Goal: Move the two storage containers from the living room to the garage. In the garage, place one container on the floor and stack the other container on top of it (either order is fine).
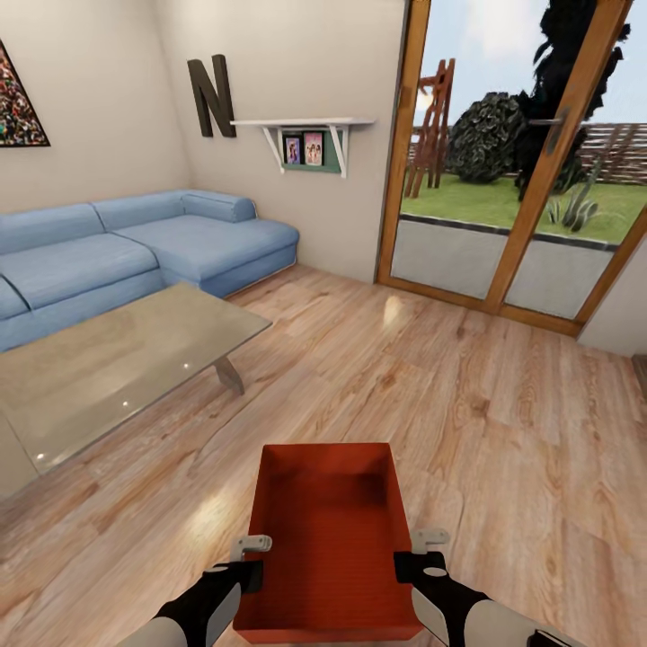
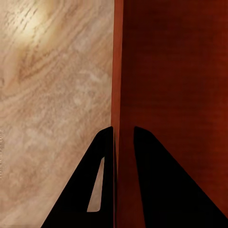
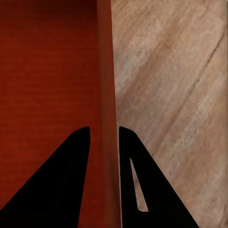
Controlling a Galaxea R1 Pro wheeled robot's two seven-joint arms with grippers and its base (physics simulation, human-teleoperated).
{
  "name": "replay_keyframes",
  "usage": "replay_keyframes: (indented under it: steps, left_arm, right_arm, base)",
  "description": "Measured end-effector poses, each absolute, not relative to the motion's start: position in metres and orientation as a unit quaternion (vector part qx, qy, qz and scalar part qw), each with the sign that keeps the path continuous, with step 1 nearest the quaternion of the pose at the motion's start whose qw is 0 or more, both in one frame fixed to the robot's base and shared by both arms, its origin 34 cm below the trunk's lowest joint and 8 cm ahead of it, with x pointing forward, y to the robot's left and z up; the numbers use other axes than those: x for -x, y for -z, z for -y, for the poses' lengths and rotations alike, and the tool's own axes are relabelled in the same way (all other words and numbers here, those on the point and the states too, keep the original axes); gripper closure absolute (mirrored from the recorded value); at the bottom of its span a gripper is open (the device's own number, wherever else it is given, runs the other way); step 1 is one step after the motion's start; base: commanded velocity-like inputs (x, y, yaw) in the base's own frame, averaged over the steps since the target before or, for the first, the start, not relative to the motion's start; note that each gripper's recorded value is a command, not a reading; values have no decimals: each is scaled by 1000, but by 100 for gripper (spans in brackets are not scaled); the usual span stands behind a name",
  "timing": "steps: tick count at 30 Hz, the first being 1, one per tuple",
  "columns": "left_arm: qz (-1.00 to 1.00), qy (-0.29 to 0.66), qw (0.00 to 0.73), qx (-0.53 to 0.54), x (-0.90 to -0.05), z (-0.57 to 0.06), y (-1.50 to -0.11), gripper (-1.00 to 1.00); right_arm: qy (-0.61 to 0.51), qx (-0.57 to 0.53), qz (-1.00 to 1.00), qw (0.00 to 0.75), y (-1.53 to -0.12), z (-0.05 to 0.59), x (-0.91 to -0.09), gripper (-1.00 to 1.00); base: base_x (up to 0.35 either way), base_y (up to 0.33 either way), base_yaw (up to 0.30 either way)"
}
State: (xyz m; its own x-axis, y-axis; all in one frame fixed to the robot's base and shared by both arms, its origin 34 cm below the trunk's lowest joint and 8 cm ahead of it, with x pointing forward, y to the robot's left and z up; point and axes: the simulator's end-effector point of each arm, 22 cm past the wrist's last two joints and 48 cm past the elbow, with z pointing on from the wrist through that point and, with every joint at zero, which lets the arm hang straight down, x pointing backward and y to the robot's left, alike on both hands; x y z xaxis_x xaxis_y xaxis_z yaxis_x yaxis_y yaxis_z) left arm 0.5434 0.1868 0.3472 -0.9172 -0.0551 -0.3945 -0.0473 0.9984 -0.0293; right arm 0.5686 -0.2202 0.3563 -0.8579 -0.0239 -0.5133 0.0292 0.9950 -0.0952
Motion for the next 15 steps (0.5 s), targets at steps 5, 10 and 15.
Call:
replay_keyframes:
  steps: [5, 10, 15]
  left_arm:
    - [-979, 9, 203, 25, -546, -187, -358, 100]
    - [-979, 9, 203, 25, -548, -187, -368, 100]
    - [-979, 9, 203, 25, -549, -187, -378, 100]
  right_arm:
    - [50, -3, -962, 268, -367, 220, -571, 100]
    - [50, -3, -962, 268, -377, 220, -572, 100]
    - [50, -3, -962, 268, -387, 220, -574, 100]
  base:
    - [0, 0, 0]
    - [0, 0, 0]
    - [0, 0, 0]
